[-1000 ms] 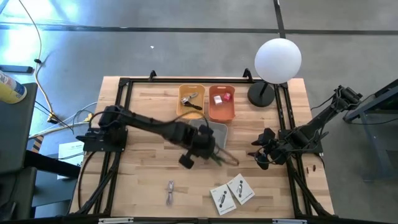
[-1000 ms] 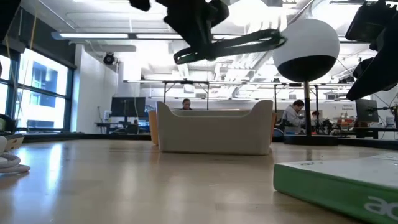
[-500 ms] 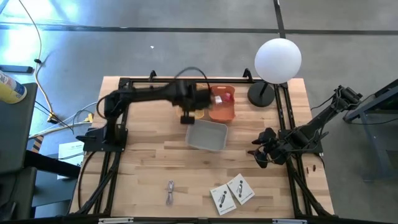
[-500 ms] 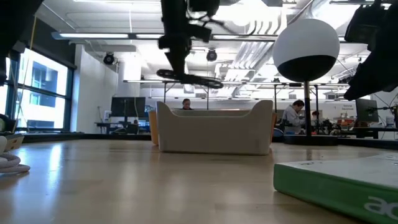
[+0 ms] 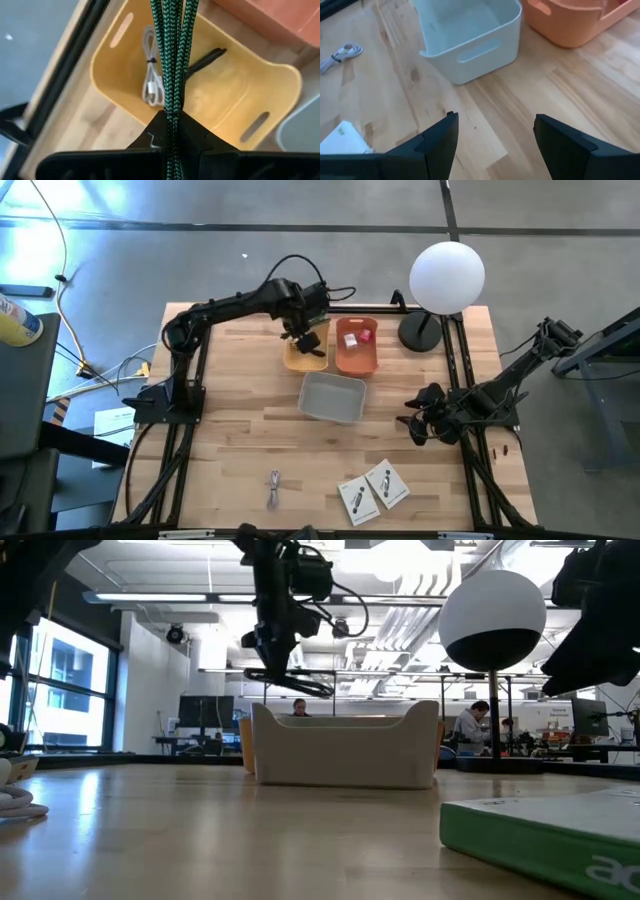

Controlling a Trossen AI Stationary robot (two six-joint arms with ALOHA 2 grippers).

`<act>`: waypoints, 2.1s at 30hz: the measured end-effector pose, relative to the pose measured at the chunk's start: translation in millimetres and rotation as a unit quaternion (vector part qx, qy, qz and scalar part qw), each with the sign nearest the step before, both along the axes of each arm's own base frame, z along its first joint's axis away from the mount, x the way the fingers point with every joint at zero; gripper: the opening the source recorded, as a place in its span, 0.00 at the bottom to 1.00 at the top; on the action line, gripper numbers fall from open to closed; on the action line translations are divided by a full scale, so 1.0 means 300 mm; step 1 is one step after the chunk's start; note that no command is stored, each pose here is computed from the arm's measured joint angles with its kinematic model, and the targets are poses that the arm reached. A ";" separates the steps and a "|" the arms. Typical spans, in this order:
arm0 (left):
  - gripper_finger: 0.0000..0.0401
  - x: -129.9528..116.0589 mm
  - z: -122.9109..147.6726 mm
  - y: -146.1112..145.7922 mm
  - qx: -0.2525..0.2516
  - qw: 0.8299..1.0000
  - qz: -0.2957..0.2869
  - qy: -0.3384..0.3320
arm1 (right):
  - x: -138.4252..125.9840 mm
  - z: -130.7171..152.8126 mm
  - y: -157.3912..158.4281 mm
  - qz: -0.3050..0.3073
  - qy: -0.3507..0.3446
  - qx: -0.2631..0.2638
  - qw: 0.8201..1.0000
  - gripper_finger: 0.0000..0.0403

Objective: Pick and place items into bin
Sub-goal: Put the green charger cable into the yellow bin, then put the gray charger cable into the yellow bin

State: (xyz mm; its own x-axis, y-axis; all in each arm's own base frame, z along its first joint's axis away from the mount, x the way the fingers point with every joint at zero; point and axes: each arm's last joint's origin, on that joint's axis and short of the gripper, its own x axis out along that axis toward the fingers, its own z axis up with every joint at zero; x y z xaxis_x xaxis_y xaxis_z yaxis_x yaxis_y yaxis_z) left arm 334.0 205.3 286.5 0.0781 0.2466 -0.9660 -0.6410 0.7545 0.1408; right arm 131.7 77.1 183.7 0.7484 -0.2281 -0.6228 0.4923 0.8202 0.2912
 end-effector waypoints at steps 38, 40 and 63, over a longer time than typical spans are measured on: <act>0.19 0.078 -0.173 0.020 -0.044 0.995 0.086 0.023 | -0.004 -0.009 -0.007 0.027 0.034 -0.013 0.999 0.61; 0.26 0.077 -0.173 0.019 -0.045 0.995 0.083 0.025 | -0.004 -0.009 -0.007 0.026 0.034 -0.013 0.999 0.61; 0.52 0.024 0.171 -0.310 -0.003 0.913 -0.408 0.008 | -0.004 -0.007 -0.010 0.010 0.024 -0.017 1.000 0.61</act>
